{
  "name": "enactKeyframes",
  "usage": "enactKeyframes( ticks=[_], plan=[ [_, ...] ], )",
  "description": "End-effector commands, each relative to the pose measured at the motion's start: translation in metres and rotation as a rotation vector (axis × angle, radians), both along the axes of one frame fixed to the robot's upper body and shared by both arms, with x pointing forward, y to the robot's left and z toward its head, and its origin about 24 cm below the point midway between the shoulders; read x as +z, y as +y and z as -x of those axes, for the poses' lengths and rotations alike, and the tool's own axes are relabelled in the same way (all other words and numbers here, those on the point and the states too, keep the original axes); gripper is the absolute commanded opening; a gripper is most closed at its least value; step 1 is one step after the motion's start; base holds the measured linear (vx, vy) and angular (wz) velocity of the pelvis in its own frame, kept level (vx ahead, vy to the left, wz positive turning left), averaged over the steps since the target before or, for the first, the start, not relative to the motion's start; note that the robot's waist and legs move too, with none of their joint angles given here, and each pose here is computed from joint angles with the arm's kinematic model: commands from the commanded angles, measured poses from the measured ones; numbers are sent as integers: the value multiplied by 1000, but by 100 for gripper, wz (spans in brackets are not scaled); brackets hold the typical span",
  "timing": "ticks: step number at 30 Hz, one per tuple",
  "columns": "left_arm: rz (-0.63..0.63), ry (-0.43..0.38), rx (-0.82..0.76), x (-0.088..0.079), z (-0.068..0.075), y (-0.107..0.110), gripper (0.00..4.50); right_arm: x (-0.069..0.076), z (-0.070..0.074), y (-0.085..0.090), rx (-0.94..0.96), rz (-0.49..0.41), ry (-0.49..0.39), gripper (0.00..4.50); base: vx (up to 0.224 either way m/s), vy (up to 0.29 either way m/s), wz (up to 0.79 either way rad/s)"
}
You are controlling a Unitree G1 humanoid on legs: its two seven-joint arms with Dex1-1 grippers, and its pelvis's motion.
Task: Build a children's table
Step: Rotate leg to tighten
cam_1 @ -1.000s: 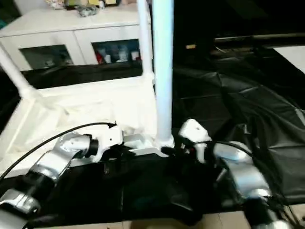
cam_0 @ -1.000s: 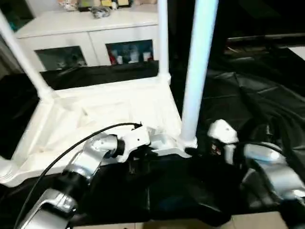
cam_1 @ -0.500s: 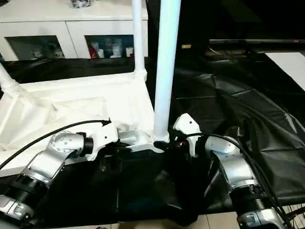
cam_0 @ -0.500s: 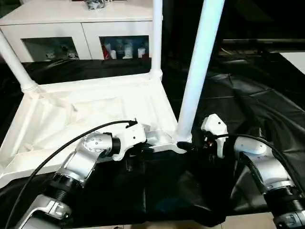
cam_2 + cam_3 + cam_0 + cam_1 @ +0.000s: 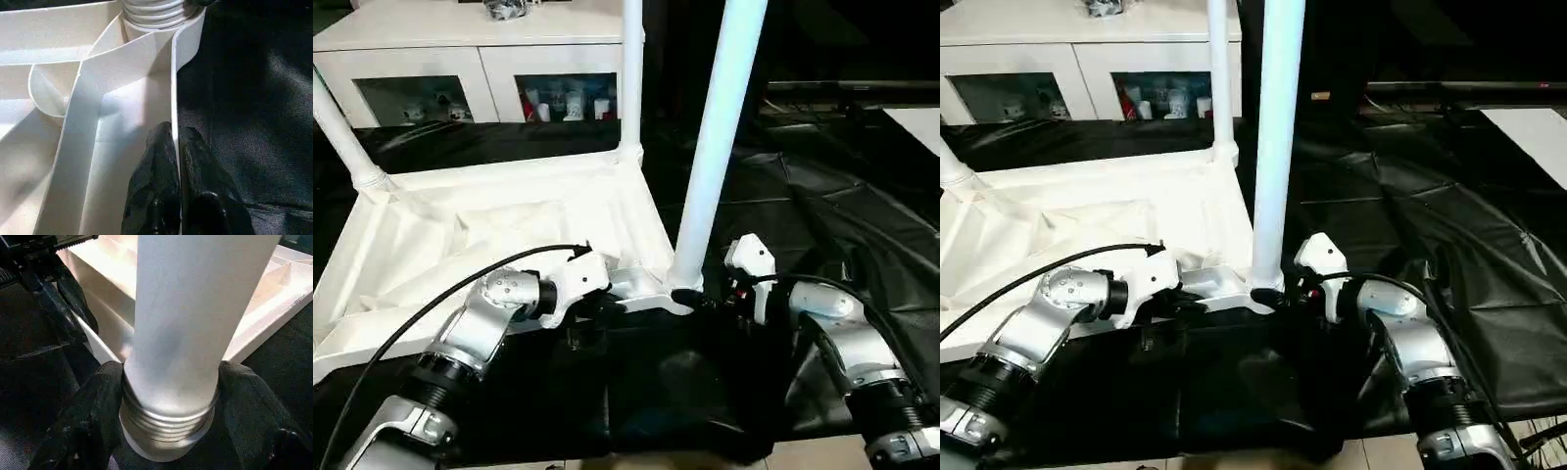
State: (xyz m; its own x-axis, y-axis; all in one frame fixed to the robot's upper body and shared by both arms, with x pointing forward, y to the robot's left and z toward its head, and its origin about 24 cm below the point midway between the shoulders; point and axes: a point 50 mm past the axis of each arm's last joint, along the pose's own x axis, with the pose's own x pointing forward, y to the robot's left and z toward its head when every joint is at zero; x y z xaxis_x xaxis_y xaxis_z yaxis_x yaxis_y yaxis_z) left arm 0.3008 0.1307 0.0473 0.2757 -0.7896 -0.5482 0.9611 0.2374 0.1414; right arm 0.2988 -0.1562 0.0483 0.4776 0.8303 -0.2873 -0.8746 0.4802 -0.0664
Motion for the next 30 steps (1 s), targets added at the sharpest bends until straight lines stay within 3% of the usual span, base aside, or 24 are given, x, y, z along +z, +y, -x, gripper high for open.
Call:
enactKeyframes(
  ticks=[1,11,13,15,17,24,30],
  plan=[
    [-19,59,-14,-12,7,-1,0,11,-4,17,65,-45,-45,264,0,0,0],
    [-27,63,-18,-12,7,1,0,5,-3,16,70,-16,-55,262,0,0,0],
    [-29,62,-19,-13,6,1,0,6,-5,15,40,-45,-46,262,0,0,0],
    [-30,62,-20,-13,6,1,0,8,-6,15,40,-75,-28,332,0,0,0],
    [-29,61,-20,-13,5,0,0,9,-6,16,45,-63,-45,334,0,0,0],
    [-32,59,-18,-12,4,1,0,7,-5,17,75,-50,-31,334,0,0,0],
    [-44,57,-16,-13,3,4,0,3,-3,13,94,-1,-33,292,0,0,0]
  ],
)
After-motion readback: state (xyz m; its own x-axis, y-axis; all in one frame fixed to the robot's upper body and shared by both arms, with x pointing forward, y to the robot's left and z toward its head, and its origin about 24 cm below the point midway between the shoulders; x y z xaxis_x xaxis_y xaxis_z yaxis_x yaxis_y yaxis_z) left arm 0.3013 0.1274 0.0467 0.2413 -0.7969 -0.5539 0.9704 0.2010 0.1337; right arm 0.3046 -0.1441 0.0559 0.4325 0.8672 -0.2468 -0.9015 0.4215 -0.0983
